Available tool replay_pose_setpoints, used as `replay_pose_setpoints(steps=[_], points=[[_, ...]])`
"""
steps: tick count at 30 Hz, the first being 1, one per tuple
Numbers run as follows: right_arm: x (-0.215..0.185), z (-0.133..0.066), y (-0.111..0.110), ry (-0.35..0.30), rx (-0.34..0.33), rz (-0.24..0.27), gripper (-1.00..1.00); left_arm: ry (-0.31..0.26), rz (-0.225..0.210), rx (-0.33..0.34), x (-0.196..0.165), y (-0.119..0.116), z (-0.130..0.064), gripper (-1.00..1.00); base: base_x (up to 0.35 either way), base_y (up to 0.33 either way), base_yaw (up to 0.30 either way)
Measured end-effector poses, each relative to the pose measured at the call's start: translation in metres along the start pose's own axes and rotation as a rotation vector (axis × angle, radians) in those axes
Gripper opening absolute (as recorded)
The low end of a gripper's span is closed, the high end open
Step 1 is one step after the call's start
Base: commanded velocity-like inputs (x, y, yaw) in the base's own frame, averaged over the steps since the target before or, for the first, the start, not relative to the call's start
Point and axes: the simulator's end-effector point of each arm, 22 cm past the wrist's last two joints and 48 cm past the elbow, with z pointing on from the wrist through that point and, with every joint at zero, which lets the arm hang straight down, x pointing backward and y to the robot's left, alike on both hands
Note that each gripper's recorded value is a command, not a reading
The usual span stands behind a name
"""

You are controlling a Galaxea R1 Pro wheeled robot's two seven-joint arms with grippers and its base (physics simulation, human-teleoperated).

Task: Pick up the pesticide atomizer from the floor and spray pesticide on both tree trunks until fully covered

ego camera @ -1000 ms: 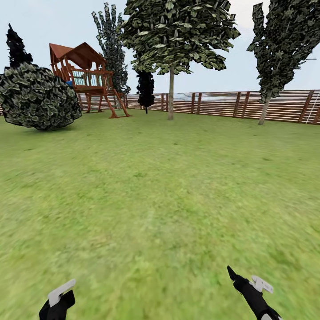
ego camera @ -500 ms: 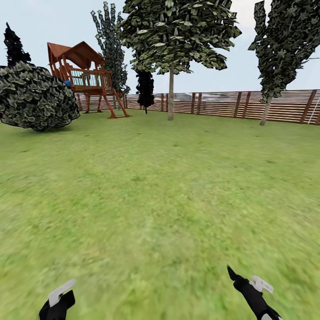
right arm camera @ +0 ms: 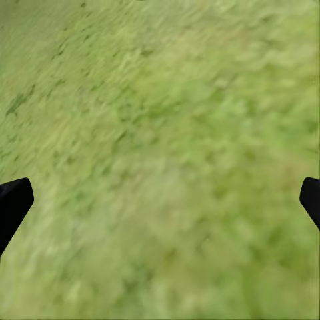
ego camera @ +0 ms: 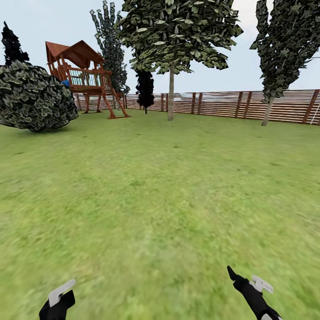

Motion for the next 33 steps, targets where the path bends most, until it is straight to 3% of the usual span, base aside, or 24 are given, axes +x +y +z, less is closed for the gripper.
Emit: replay_pose_setpoints(steps=[33], points=[[0.0000,0.0000,-0.0001,0.000,0.000,0.000,1.00,0.000,0.000,0.000,-0.0001,0.0000,0.0000,-1.00,0.326,0.000,0.000]])
